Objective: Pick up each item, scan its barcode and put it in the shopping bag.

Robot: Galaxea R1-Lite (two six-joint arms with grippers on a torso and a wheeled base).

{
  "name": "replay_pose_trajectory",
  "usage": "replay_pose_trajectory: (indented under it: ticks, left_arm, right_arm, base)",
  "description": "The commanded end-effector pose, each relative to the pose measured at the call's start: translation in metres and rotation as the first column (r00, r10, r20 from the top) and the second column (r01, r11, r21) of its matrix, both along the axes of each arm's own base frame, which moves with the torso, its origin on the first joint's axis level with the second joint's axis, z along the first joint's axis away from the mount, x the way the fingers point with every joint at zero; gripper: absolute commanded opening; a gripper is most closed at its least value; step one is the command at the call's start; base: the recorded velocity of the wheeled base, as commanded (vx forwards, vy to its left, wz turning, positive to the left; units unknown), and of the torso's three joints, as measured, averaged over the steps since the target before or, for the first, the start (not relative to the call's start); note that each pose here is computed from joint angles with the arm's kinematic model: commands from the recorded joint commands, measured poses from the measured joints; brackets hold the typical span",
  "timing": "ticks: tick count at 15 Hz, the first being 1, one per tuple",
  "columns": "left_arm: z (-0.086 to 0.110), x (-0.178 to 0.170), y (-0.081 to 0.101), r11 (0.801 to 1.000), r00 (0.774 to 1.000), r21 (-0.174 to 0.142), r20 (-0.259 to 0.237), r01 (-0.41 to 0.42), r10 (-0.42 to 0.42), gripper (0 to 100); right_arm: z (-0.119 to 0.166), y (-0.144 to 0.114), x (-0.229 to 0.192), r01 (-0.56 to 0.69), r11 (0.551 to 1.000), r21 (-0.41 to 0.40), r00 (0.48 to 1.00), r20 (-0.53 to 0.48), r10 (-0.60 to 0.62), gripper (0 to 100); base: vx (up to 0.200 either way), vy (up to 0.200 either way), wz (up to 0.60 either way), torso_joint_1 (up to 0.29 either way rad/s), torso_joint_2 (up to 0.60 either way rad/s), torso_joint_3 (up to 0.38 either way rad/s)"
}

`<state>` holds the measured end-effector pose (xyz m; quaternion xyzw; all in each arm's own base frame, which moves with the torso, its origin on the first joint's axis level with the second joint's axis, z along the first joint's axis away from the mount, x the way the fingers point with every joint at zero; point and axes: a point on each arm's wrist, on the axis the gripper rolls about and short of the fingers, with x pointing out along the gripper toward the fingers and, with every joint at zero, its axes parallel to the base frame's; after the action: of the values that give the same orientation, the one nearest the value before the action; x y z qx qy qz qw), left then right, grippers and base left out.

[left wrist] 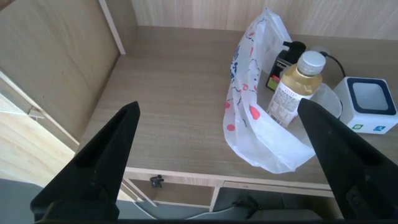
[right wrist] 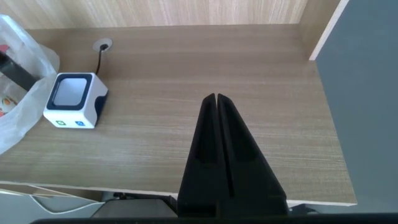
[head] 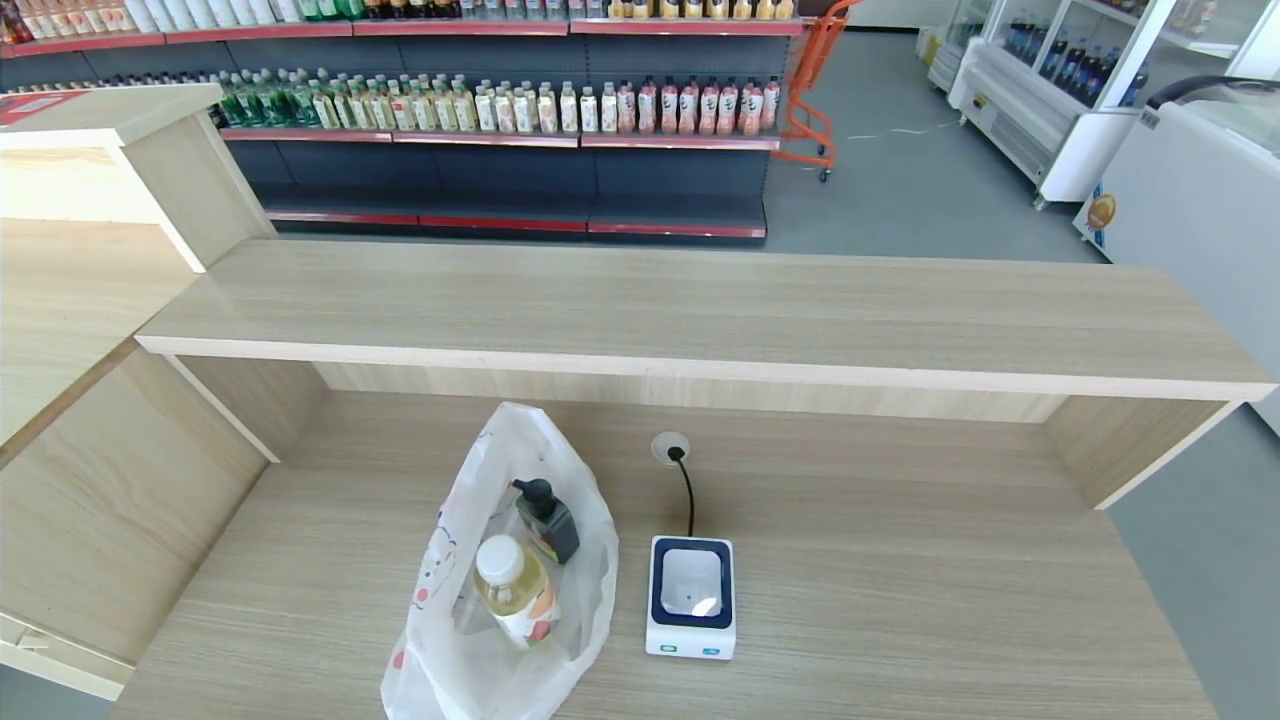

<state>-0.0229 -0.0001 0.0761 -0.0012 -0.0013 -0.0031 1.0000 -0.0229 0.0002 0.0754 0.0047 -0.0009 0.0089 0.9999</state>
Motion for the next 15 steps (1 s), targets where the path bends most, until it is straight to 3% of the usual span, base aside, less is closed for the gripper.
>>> replay_pose_trajectory:
  ticks: [1,15]
  left_arm:
    - [0.0000,0.0000,0.0000,1.000,1.000,-0.001,0.001,0.000,0.000,100]
    - [0.0000,0.0000,0.0000,1.000,1.000,-0.001,0.001,0.000,0.000,100]
  right_arm:
    - [0.0000,0.0000,0.0001,-0.001,1.000,0.000,1.000,-0.002,0.001,0]
    - [0.0000,0.0000,0.0001,-0.001,1.000,-0.002,1.000,-0.002,0.001,0]
  base:
    - [0.000,0.000,0.00,0.000,0.00,0.000]
    - [0.000,0.000,0.00,0.000,0.00,0.000]
